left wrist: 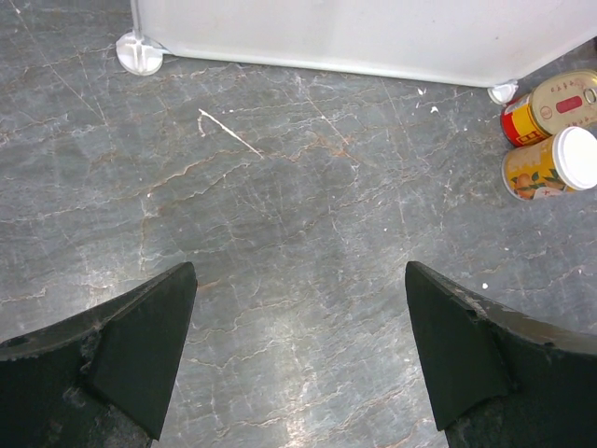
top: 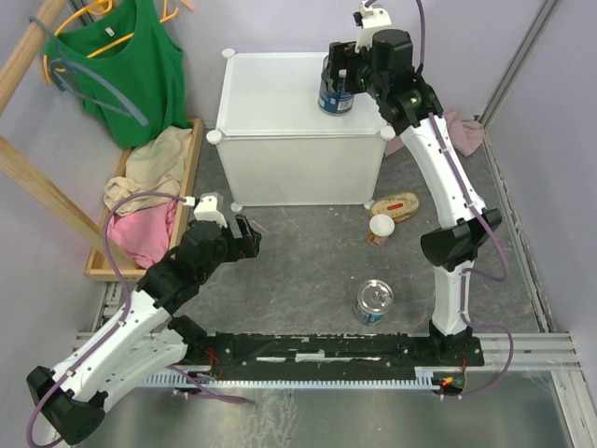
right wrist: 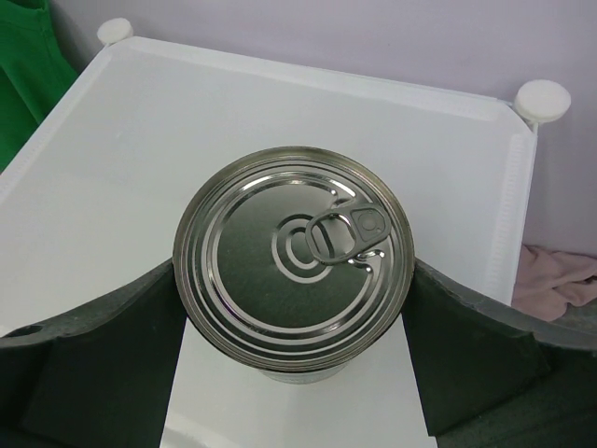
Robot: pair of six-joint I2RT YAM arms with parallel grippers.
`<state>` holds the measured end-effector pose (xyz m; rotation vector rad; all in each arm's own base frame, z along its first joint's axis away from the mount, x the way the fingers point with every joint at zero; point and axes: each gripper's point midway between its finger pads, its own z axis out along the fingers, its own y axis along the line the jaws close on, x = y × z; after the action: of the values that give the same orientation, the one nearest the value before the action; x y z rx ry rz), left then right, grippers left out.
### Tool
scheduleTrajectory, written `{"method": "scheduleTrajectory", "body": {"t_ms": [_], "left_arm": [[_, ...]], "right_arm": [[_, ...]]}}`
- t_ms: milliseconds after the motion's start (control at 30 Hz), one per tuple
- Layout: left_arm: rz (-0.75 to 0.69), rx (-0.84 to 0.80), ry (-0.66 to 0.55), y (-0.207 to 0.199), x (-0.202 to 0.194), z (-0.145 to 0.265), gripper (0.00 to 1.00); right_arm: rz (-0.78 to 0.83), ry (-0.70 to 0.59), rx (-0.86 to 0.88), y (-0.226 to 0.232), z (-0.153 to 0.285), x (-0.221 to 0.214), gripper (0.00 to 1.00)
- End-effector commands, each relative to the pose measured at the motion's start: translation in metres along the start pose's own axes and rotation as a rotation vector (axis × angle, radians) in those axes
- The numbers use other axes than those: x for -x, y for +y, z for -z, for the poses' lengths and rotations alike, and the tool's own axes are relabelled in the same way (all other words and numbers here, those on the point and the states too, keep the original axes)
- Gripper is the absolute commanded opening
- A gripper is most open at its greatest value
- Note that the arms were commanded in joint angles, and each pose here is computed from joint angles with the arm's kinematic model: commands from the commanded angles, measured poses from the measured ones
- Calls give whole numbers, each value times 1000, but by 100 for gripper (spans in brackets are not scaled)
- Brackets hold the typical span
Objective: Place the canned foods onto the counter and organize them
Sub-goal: Place the canned food on the counter.
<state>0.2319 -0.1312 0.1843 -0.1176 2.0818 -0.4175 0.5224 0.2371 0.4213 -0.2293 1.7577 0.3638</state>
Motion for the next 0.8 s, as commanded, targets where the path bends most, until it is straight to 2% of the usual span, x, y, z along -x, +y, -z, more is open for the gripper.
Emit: {"method": "scheduleTrajectory", "body": {"t_ms": [0, 67, 300, 500, 767], "left_arm": [[23, -58, -64, -17, 21, 3, 99], [27, -60, -63, -18, 21, 2, 99], [53, -72, -62, -22, 21, -1, 100], [64, -75, -63, -24, 23, -2, 100], [78, -79, -55, -25, 21, -3, 100]], "right_arm": [[-43, -243, 94, 27, 22, 72, 16], [-45, -249, 92, 25, 24, 72, 31], [-44, -241, 104, 28, 23, 67, 53], [-42, -240, 113, 29, 25, 68, 67], [-40, -239, 131, 32, 28, 70, 78]]}}
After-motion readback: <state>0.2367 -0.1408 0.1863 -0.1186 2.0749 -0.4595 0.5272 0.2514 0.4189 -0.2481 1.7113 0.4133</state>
